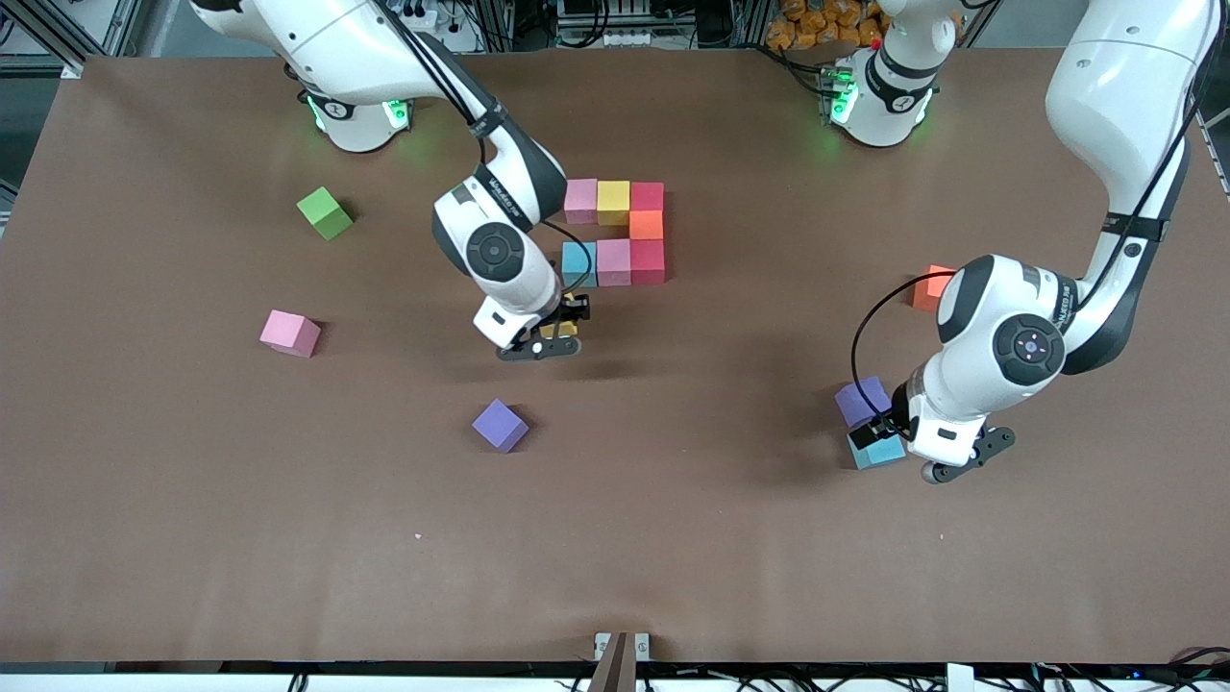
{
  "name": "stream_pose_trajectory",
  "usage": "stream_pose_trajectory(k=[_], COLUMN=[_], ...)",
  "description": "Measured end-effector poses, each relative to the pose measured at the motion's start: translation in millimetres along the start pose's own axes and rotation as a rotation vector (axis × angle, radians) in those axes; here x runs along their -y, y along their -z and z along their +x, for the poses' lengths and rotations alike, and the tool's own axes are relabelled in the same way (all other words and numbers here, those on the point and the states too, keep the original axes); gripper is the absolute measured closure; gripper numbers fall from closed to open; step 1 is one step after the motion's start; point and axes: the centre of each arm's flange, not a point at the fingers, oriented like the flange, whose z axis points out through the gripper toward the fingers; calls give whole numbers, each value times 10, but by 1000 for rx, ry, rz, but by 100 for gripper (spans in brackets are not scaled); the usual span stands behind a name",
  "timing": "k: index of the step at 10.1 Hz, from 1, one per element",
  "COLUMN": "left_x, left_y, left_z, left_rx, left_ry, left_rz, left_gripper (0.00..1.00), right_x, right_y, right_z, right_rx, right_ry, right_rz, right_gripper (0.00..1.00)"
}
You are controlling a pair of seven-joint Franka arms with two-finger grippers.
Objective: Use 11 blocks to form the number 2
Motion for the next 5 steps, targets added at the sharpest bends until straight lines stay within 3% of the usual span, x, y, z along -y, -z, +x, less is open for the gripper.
stream_pose_trajectory(k=[5], left_x=[67], left_y=[-331], left_z=[-104], left_rx=[97], left_ry=[-38], left_rz=[76], left_gripper=[0], right_x=[226], right_y=[-219], right_z=[-92], right_rx=[14], right_ry=[-1], right_rz=[-7], right_gripper=[41])
